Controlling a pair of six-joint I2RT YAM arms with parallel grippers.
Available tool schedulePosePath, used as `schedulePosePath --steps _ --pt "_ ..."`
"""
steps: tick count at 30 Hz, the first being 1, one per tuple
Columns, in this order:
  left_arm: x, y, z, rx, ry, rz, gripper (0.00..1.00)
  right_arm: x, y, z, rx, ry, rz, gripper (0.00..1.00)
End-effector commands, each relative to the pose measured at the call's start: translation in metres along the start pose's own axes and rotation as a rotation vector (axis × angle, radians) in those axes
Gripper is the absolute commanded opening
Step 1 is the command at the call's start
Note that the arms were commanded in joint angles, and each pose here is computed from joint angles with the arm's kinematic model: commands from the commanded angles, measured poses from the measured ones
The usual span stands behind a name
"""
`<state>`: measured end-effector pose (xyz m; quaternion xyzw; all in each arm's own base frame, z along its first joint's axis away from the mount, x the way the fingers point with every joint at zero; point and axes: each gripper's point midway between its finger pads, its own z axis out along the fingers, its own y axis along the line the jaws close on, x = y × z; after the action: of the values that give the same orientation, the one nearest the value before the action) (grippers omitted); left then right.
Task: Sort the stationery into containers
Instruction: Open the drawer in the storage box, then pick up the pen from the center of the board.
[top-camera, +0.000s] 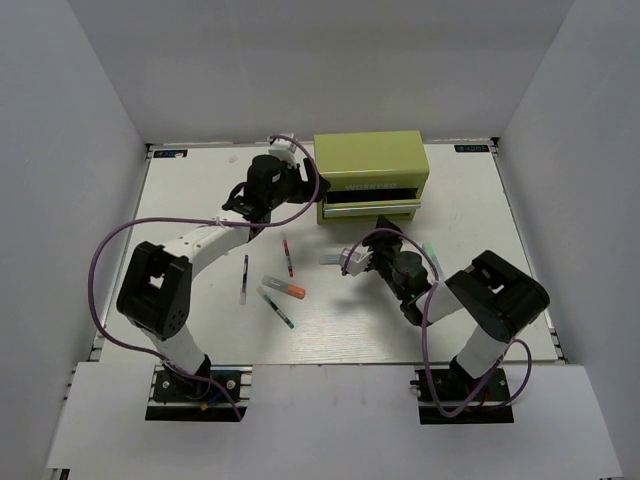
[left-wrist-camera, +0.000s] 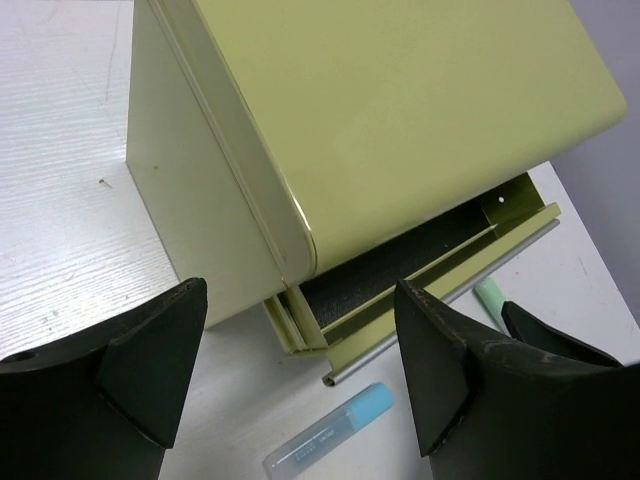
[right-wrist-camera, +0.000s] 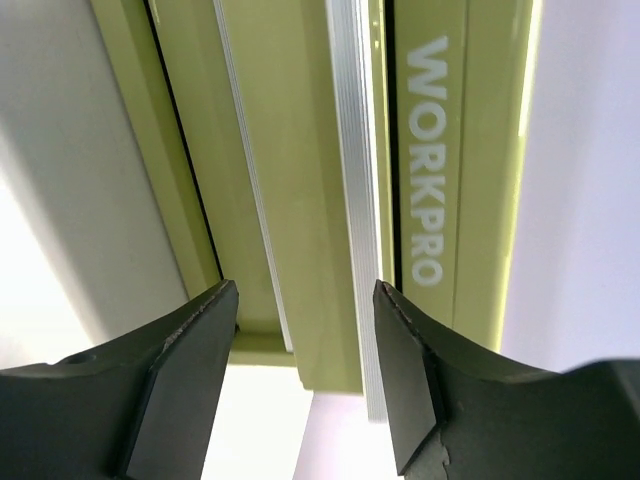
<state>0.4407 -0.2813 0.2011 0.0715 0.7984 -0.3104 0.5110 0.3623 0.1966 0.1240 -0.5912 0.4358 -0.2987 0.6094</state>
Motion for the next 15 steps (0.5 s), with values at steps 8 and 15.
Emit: schedulePosePath --steps 8,15 --pt "-0.005 -0.002 -0.072 -0.073 -0.042 -0.011 0.86 -0.019 -0.109 -0.094 0.489 -0.168 0.178 0.64" --pt "0.033 0.014 -0.119 -0.179 0.055 -0.121 0.86 0.027 -0.088 -0.098 0.399 0.088 0.37 0.59"
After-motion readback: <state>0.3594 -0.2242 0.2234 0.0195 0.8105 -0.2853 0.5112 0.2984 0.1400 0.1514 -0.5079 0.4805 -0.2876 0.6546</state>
